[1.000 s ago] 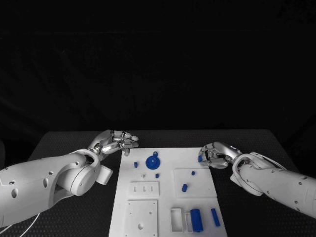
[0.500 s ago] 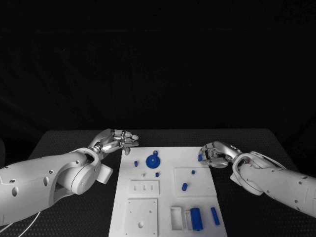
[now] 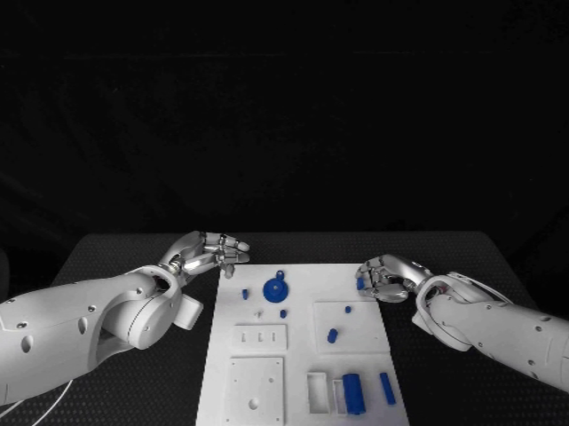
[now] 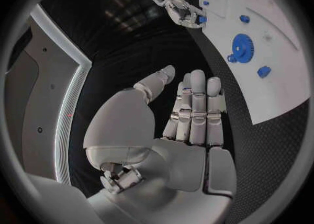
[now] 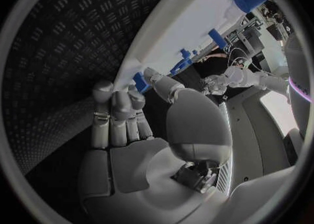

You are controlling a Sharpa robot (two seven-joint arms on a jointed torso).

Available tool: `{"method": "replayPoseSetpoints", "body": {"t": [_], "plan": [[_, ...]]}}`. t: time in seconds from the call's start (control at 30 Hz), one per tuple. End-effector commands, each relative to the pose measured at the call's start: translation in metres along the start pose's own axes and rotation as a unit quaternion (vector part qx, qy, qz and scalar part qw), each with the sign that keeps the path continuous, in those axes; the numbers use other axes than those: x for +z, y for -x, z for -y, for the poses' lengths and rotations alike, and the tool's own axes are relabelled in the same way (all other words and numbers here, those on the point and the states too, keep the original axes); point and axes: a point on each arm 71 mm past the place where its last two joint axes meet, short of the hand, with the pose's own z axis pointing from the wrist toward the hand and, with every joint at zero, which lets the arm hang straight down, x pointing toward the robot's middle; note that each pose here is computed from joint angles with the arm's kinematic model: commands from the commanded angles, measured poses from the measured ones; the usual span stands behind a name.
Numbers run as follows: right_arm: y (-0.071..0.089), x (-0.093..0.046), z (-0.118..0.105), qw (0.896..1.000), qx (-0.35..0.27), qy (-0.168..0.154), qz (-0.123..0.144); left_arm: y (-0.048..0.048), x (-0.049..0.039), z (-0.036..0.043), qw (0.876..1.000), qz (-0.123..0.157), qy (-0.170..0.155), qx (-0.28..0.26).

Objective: Assemble the parts on the task board

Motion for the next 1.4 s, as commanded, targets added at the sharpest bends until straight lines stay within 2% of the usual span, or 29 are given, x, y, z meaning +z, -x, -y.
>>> {"method": "replayPoseSetpoints", "body": {"t": [0.03,1.0,1.4], "plan": [[-0.0024,0.0003,-0.0017,1.0,-0.001,0.005,-0.01,-0.0017,0.0,0.0012,1.0,-0.007,-0.004,-0.003],[-0.0018,0.0004,-0.003,1.0,-0.012,0.009,-0.003,-0.0014,-0.0002,0.0011,1.0,-0.007,-0.004,-0.003],[-0.0004,-0.0012,-0.0093,1.0,-0.007,0.005,0.018,-0.0024,0.0003,0.001,1.0,-0.012,-0.002,-0.002]]}}
